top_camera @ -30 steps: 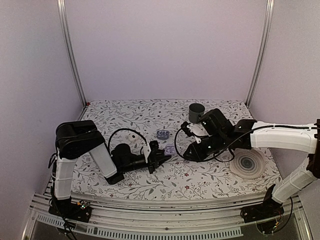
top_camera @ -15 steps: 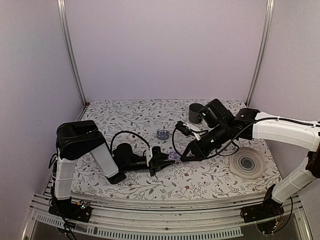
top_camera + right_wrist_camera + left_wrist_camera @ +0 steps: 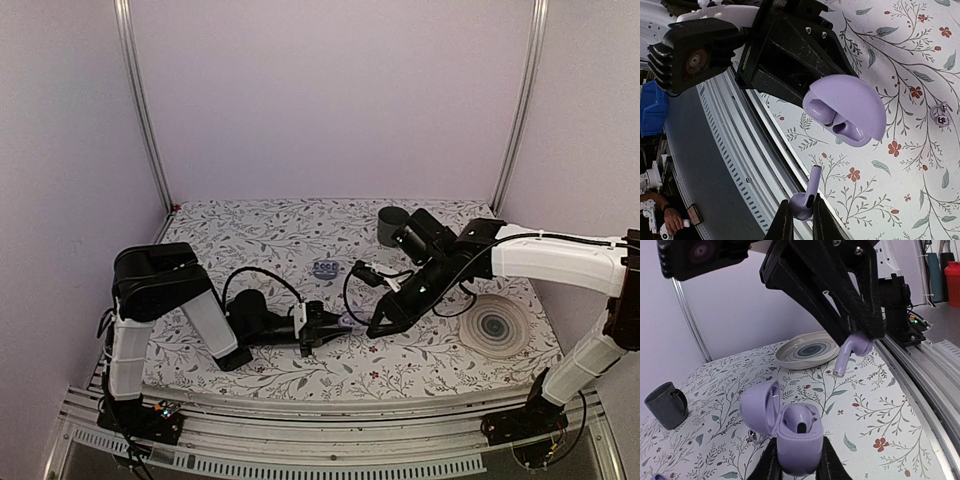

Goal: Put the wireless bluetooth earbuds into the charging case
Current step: Insert the right earbud into the right side groove of the charging case.

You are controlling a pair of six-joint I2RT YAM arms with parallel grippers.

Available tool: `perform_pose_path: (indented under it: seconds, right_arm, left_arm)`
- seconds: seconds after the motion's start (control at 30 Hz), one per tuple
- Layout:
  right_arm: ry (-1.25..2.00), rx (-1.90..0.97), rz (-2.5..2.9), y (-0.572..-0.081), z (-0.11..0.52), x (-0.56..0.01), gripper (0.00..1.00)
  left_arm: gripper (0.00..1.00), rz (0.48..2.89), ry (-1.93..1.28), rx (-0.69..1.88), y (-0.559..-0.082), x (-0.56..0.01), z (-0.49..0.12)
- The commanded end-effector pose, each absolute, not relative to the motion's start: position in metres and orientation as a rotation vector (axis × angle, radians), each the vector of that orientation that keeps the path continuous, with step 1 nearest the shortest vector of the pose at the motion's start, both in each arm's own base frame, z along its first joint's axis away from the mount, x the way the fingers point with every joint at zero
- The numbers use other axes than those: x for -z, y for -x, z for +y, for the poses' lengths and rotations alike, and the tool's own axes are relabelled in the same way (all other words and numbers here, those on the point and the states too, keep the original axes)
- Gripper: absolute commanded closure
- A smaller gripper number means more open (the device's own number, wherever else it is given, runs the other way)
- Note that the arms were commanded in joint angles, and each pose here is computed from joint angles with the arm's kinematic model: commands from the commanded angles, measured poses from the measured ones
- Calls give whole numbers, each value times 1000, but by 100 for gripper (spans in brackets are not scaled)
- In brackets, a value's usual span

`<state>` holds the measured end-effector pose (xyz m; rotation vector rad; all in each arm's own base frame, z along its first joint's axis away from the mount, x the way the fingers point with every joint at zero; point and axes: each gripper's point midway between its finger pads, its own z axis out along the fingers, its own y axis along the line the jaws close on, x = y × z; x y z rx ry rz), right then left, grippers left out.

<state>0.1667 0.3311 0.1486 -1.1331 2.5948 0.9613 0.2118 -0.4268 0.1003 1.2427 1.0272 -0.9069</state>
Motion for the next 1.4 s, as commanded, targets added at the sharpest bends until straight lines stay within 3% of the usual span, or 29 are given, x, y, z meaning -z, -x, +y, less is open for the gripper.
perform_pose_path:
  seconds: [0.0, 1.37]
  right_arm:
    - [1163, -980, 2575, -171, 338, -158, 94]
    - [1187, -942, 2669, -171, 338, -131, 94]
  left_arm:
    - [100, 712, -1124, 870, -190, -171, -420]
    - [100, 666, -1152, 876, -168, -173, -427]
